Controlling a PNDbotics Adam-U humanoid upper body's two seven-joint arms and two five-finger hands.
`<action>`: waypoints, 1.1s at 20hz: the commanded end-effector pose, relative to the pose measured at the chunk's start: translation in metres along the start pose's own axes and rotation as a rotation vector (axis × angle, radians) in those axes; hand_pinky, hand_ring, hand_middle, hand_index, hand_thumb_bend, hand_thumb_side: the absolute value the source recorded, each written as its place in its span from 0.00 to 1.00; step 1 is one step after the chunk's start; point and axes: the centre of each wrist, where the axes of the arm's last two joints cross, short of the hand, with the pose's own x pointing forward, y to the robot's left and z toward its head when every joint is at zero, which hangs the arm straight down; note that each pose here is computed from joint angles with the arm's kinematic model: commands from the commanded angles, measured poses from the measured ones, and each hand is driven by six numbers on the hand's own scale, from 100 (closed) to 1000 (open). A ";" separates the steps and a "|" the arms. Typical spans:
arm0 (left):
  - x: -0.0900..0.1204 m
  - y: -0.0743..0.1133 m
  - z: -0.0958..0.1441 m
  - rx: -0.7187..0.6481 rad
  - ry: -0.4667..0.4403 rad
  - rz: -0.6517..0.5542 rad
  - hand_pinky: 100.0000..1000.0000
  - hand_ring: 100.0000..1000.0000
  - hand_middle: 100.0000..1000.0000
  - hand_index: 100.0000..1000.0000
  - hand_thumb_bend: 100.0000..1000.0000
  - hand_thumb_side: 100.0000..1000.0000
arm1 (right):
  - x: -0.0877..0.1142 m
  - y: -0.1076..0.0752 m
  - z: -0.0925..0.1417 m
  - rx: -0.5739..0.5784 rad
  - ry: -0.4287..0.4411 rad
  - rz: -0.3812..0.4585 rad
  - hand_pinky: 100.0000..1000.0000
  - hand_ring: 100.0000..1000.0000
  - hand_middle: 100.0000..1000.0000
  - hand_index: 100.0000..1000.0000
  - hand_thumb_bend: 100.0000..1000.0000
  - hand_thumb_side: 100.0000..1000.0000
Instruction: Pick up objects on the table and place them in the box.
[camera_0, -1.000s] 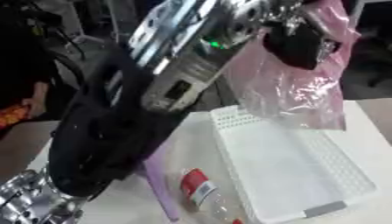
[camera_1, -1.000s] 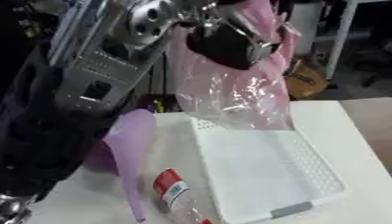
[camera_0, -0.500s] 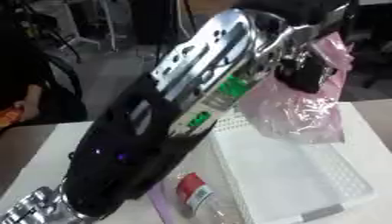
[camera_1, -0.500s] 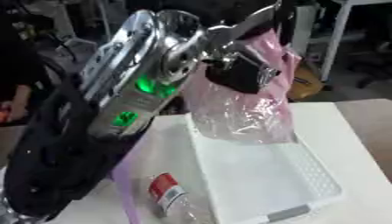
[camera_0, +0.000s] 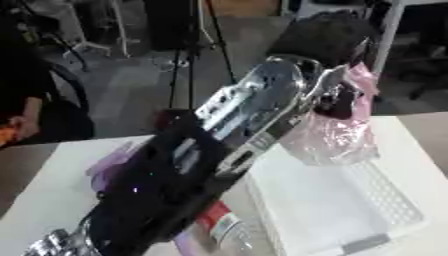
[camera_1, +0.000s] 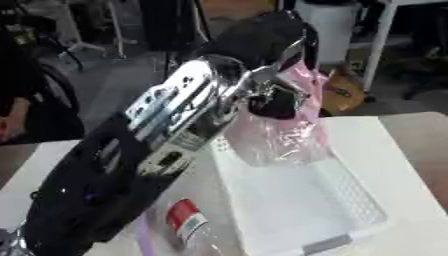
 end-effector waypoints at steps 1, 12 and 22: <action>-0.001 -0.005 -0.009 0.060 0.020 -0.008 0.20 0.22 0.48 0.62 0.00 0.00 | 0.006 0.003 -0.008 -0.060 -0.066 -0.070 0.62 0.51 0.48 0.47 0.00 0.49; -0.008 -0.043 -0.028 0.004 -0.011 -0.043 0.48 0.50 0.66 0.82 0.13 0.44 | 0.005 0.003 -0.007 -0.067 -0.064 -0.070 0.62 0.51 0.47 0.47 0.00 0.49; -0.008 -0.038 -0.028 -0.210 -0.082 -0.055 0.74 0.71 0.80 0.92 0.25 0.81 | 0.005 0.003 -0.008 -0.070 -0.062 -0.067 0.62 0.51 0.47 0.47 0.00 0.48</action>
